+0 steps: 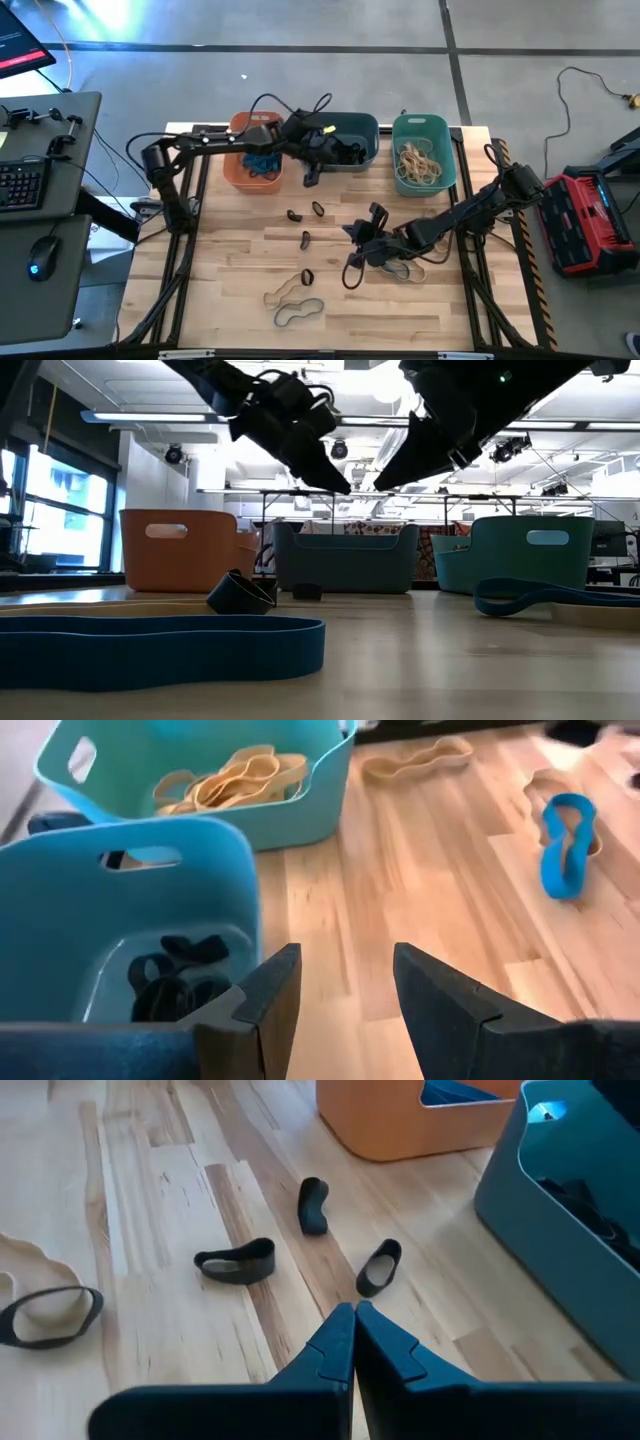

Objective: Sort rubber bands into baskets
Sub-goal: Put the brown rubber band into the green bin, then put the black rubber band into the blue bin

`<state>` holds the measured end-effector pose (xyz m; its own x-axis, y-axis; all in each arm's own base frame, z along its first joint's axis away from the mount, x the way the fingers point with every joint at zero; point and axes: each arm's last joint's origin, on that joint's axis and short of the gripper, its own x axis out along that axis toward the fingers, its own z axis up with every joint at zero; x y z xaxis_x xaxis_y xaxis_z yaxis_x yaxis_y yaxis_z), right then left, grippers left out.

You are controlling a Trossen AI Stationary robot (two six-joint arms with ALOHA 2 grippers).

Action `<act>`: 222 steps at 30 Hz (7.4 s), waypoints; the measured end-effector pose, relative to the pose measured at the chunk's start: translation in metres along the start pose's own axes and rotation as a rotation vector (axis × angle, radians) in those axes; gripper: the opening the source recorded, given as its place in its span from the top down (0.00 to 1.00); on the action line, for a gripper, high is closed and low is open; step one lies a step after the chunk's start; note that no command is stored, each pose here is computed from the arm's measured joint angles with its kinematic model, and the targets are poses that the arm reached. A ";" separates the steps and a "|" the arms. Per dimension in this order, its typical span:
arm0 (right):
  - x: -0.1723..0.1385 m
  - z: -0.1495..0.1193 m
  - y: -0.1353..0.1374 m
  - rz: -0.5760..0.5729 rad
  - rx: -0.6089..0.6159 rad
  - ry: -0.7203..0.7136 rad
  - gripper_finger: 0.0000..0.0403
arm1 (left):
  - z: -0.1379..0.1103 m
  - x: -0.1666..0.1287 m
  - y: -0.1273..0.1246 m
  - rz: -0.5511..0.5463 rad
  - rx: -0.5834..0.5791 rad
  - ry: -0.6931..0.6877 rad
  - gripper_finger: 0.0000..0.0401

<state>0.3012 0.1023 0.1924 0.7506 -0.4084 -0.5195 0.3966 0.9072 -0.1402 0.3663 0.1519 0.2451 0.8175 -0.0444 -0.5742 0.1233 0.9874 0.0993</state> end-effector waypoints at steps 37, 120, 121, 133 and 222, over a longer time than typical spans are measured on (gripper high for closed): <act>-0.059 -0.038 0.018 0.115 0.142 0.677 0.97 | -0.041 -0.048 -0.169 -0.273 0.044 -0.300 0.62; -0.035 0.058 -0.232 -0.823 0.273 0.417 1.00 | -0.059 -0.042 -0.210 -0.404 0.008 -0.447 0.62; -0.034 0.057 -0.241 -0.837 0.276 0.435 1.00 | -0.059 -0.042 -0.210 -0.402 0.017 -0.449 0.62; 0.004 0.005 -0.298 -0.596 0.438 0.435 1.00 | -0.060 -0.041 -0.209 -0.368 -0.034 -0.432 0.62; -0.053 0.048 -0.203 -0.261 0.190 0.133 0.48 | -0.090 0.009 -0.153 0.065 0.352 0.605 0.98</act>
<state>0.2061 -0.0650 0.2893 0.5405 -0.5957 -0.5941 0.6666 0.7340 -0.1295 0.3036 0.0138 0.1514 0.3859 0.2061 -0.8992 0.3435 0.8726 0.3474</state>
